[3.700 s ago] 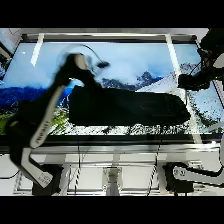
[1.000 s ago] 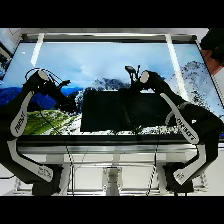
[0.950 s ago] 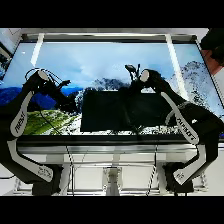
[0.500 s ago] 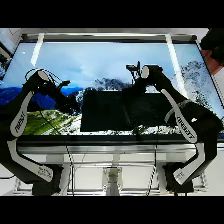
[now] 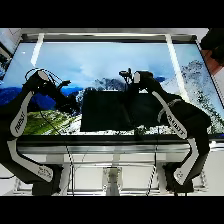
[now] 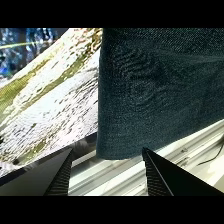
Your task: Fold the clothes and pants, and hang the long-sleeved shirts on hangers.
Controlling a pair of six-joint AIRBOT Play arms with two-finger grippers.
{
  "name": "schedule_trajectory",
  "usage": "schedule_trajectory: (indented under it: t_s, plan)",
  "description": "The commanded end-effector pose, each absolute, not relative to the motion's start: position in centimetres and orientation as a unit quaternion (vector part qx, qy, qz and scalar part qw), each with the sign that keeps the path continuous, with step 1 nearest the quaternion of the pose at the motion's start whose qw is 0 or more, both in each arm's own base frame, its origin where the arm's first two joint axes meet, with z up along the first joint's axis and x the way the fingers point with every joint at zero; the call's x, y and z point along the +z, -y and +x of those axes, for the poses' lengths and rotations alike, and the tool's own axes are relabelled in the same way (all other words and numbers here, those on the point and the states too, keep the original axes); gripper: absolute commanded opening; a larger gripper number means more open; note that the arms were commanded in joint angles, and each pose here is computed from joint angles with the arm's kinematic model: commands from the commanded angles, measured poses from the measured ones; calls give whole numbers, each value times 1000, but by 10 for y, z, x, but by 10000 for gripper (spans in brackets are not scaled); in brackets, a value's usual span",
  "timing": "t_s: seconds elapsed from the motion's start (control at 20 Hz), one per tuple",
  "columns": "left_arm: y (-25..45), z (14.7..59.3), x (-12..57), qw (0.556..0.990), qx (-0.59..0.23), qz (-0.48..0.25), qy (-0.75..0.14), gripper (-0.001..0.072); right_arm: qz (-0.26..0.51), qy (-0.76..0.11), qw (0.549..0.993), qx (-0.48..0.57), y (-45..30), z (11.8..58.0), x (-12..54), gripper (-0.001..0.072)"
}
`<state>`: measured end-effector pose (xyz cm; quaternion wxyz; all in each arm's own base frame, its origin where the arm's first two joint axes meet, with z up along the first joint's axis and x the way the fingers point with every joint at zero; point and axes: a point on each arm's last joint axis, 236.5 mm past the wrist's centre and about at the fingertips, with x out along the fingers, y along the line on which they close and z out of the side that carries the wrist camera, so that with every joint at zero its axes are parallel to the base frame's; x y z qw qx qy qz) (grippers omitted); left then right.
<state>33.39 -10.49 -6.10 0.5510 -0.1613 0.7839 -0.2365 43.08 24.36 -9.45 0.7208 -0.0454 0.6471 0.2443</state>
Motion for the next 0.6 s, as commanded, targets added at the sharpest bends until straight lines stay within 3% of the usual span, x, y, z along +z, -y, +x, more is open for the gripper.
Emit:
schedule_trajectory:
  t_s: [0.0,0.05,0.1,0.3,0.55]
  plan:
    - [105,334,-61,551,-238,-160,-784,504,-44,-633,730,251,-254,436,-94,176]
    - [105,334,-61,551,-238,-160,-783,503,-45,-634,730,251,-253,436,-94,78]
    - [105,334,-61,551,-238,-160,-783,503,-46,-637,727,251,-252,434,-93,26]
    - [105,333,-61,551,-238,-160,-784,503,-88,-655,711,241,-235,430,-68,23]
    - [104,332,-60,548,-234,-164,-786,499,-159,-667,717,127,-160,445,-10,22]
